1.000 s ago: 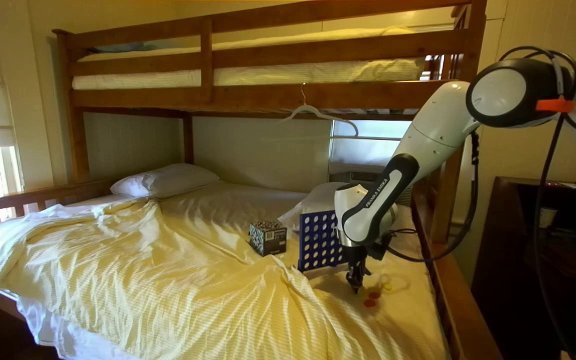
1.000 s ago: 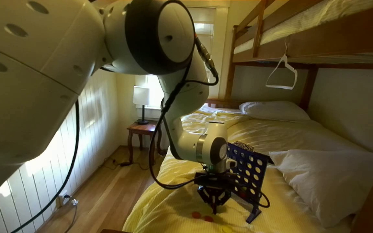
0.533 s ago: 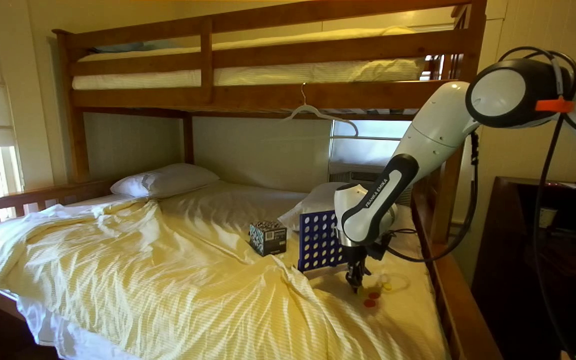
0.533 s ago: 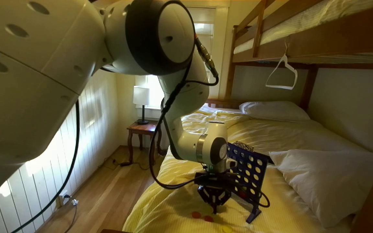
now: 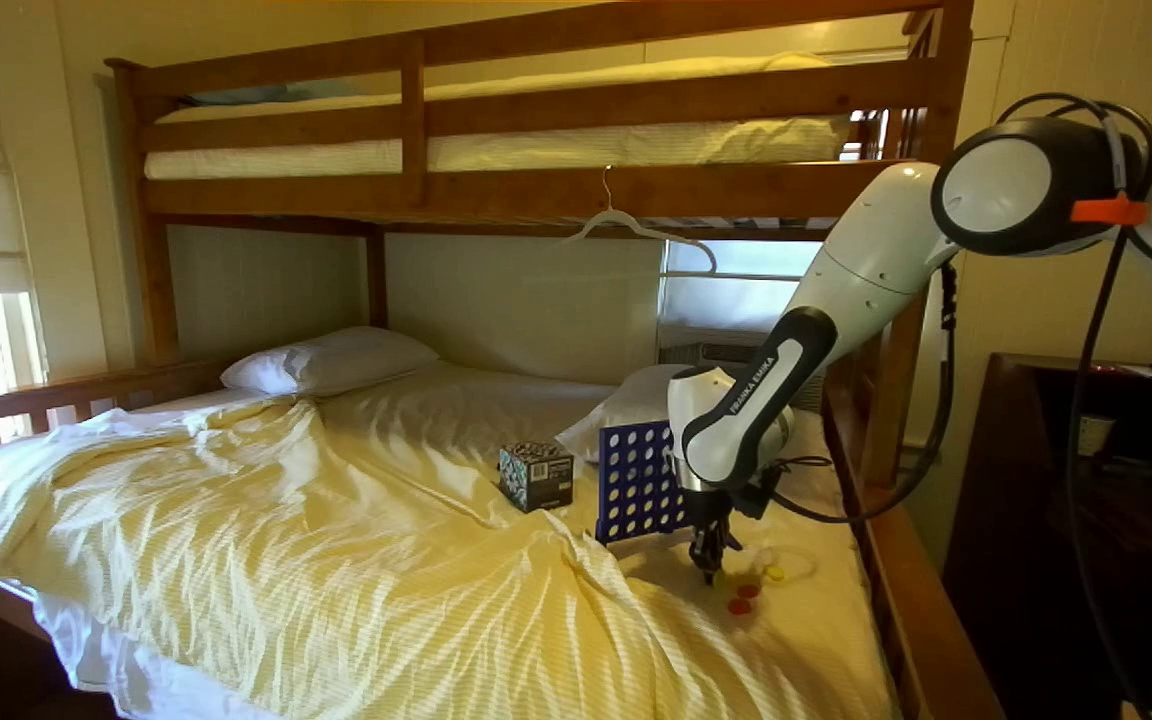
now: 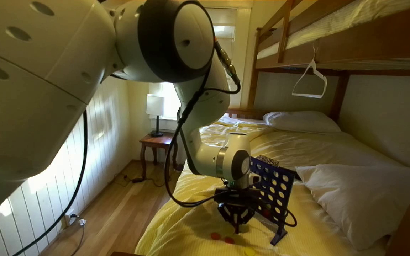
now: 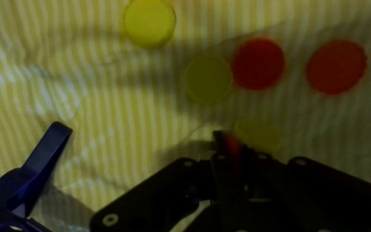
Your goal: Pick up the orange circle and put it in the blue object
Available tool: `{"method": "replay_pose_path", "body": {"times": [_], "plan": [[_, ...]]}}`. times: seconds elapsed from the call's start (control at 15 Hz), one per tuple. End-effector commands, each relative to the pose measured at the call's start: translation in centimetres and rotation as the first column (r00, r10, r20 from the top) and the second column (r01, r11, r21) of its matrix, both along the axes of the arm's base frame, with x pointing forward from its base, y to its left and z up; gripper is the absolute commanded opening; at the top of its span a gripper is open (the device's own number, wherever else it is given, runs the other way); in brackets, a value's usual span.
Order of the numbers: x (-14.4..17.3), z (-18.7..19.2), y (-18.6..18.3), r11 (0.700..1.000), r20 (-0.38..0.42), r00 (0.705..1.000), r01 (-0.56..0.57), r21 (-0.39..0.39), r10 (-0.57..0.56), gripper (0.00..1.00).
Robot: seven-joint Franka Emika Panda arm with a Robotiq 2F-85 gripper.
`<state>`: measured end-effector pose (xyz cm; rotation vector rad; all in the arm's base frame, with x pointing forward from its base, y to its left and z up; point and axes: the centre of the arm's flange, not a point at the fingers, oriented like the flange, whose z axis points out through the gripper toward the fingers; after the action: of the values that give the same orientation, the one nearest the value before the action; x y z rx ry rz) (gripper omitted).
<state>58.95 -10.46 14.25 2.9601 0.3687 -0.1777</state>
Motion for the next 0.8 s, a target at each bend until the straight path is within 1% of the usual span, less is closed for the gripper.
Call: {"method": "replay_pose_path", "body": {"times": [0.0,0.07,0.13,0.2,0.27,0.33,0.4,0.47,0.53,0.6,0.67,0.73], "plan": [[0.36,0.13,-0.10,1.000,0.018,1.000,-0.006,0.017,0.006,0.00],[0.36,0.16,-0.09,1.000,0.020,1.000,-0.006,0.017,0.006,0.02],[0.35,0.20,-0.09,1.000,0.022,1.000,-0.006,0.016,0.006,0.08],[0.35,0.22,-0.08,1.000,0.022,1.000,-0.006,0.015,0.005,0.33],[0.33,0.26,-0.06,1.000,0.023,1.000,-0.006,0.014,0.006,0.34],[0.29,0.33,-0.04,1.000,0.025,1.000,-0.009,0.014,0.009,0.37],[0.28,0.42,-0.03,1.000,0.028,1.000,-0.009,0.013,0.008,0.11],[0.29,0.46,-0.03,1.000,0.030,1.000,-0.009,0.013,0.008,0.10],[0.29,0.48,-0.03,1.000,0.030,1.000,-0.009,0.013,0.008,0.32],[0.31,0.48,-0.03,1.000,0.031,0.999,-0.008,0.013,0.008,0.47],[0.30,0.51,-0.03,1.000,0.032,0.999,-0.008,0.013,0.008,0.47],[0.31,0.57,-0.04,1.000,0.035,0.999,-0.008,0.013,0.008,0.53]]}}
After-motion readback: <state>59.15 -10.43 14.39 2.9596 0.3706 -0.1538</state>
